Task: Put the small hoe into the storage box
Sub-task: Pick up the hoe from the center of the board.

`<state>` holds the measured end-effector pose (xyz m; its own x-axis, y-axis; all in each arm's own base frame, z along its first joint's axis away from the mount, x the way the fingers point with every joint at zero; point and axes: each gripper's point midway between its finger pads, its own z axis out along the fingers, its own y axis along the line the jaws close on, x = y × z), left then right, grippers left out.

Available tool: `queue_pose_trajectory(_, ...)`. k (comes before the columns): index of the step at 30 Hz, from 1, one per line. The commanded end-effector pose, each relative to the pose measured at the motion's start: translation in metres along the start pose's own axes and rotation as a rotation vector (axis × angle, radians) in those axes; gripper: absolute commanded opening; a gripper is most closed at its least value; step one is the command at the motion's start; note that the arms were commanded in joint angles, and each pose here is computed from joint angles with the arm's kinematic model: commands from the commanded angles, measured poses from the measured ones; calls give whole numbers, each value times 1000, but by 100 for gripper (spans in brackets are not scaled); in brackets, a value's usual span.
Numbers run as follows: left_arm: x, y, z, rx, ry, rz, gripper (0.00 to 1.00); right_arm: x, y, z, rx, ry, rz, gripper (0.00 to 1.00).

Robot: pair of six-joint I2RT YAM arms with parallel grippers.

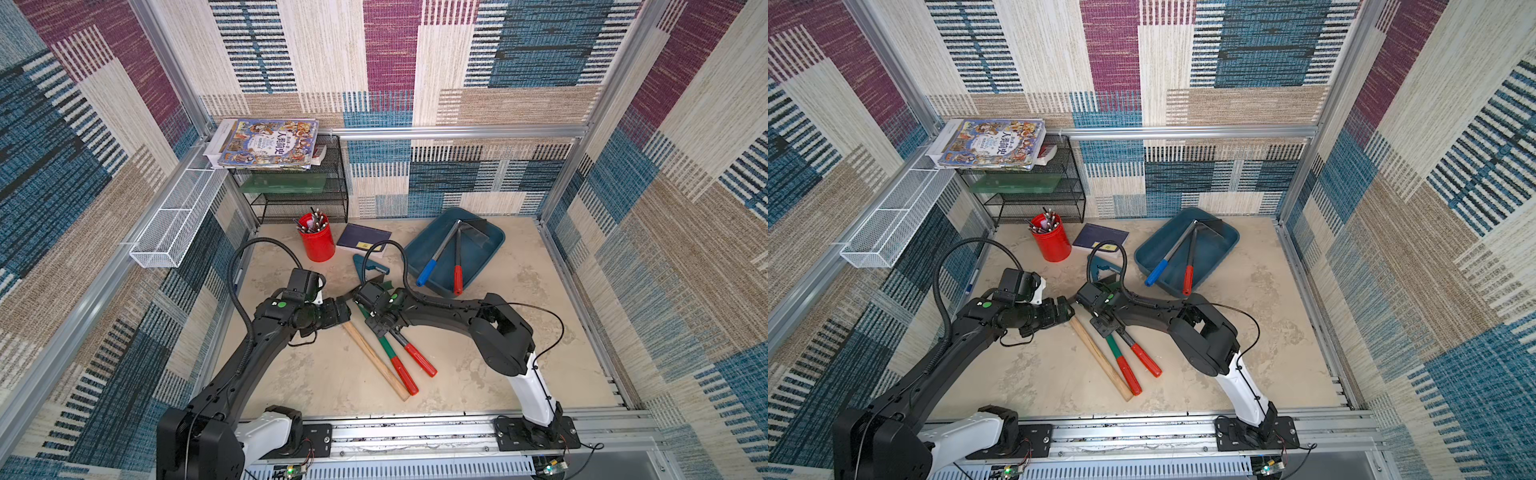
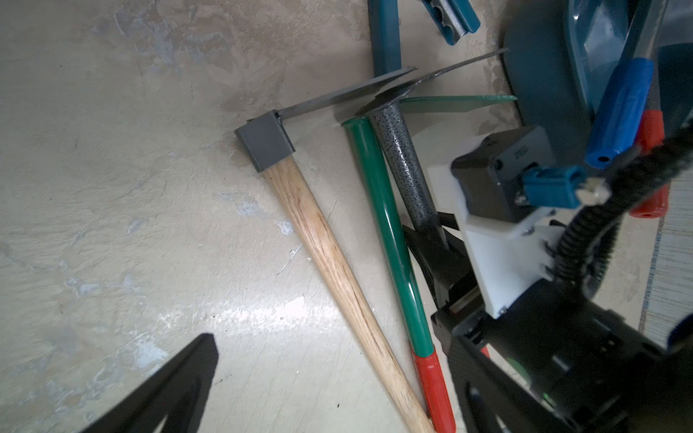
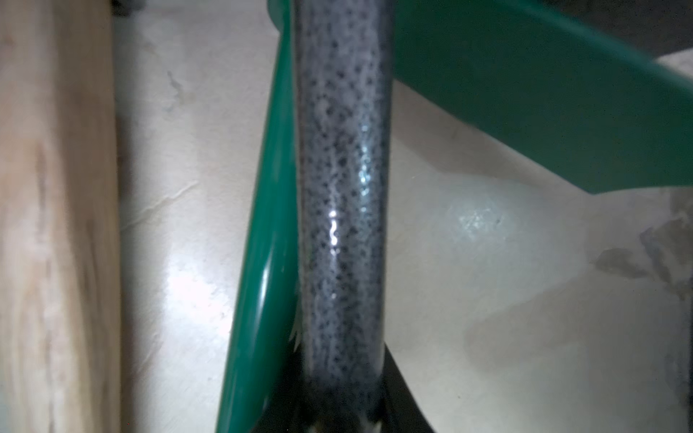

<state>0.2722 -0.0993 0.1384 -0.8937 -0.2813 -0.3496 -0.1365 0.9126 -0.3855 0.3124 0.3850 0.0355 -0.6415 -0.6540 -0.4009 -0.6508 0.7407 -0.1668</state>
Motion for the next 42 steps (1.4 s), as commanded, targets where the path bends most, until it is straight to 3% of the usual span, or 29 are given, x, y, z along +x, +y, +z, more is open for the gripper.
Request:
queue_pose_trajectory(1,-3,-3,-1,12,-8,10,100,-22,-6,-13,30,-74,0,16)
queue_pose_trajectory(5,-3,-4,-1,14,-7,10,100,-31,-7,-23,37,-101,-13,11)
queue_pose_trajectory(20,-4,-5,-1,21,-7,10,100,-58,-9,-70,-15,-183,1,7)
queue_pose_trajectory(29,-5,-7,0,30,-11,12,100,-78,-24,-106,-100,-236,103,0)
queue_pose_trajectory(42,-4,-10,3,46,9,6,99,-106,-76,-156,-132,-335,306,0)
